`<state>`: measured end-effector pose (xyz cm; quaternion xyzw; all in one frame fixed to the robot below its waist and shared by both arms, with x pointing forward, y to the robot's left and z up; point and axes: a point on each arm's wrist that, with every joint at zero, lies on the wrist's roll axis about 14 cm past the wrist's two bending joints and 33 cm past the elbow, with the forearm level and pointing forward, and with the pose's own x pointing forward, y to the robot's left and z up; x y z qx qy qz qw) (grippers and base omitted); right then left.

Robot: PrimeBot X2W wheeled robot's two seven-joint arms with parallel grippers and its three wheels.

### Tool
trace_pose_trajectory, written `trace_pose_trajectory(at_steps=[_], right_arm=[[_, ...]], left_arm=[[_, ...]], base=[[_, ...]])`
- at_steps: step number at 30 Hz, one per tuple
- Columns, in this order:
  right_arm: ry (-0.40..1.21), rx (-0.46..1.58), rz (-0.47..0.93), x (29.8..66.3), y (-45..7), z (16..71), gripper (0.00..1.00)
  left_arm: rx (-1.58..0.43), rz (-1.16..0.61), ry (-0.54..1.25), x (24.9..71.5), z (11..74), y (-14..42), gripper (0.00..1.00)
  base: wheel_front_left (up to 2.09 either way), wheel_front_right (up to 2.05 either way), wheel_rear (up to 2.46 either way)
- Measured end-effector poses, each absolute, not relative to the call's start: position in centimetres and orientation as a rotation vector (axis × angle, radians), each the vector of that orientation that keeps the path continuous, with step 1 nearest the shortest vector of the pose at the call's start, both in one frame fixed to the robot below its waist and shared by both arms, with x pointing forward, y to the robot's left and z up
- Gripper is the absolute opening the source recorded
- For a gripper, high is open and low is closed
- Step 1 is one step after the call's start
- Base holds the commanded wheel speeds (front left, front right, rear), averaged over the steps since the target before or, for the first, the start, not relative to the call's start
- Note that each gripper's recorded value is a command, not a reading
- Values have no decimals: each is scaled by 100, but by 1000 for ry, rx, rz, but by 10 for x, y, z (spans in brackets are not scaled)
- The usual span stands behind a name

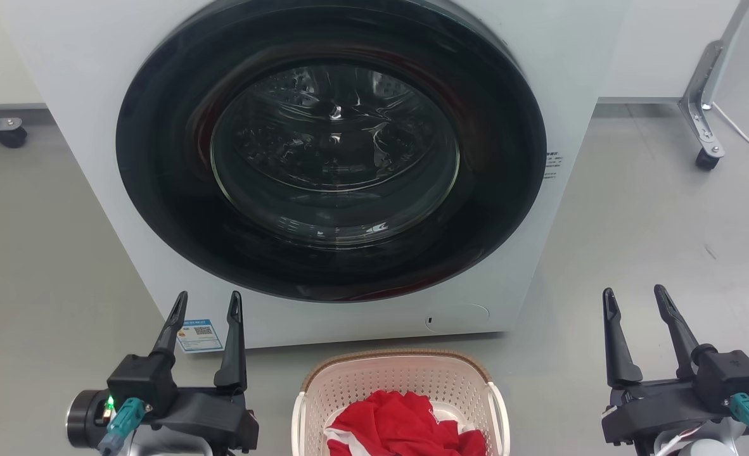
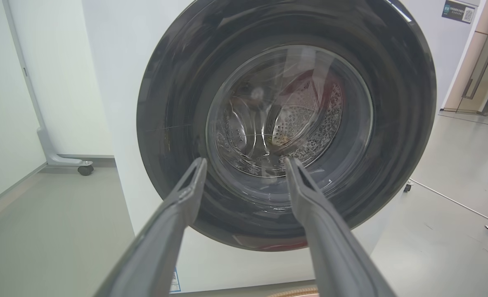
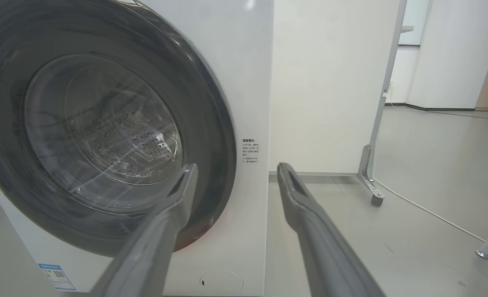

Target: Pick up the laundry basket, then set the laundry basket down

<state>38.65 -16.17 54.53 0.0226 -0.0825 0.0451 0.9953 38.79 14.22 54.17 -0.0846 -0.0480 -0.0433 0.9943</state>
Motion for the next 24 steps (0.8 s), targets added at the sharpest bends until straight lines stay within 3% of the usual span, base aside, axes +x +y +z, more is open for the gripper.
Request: trace_pose_trajectory(at_steps=[24], right_arm=[[-139,49,88,388,-162,537,100]], left_arm=[[-178,-78,-53,388,533,142,100]], base=[[0,0,0]])
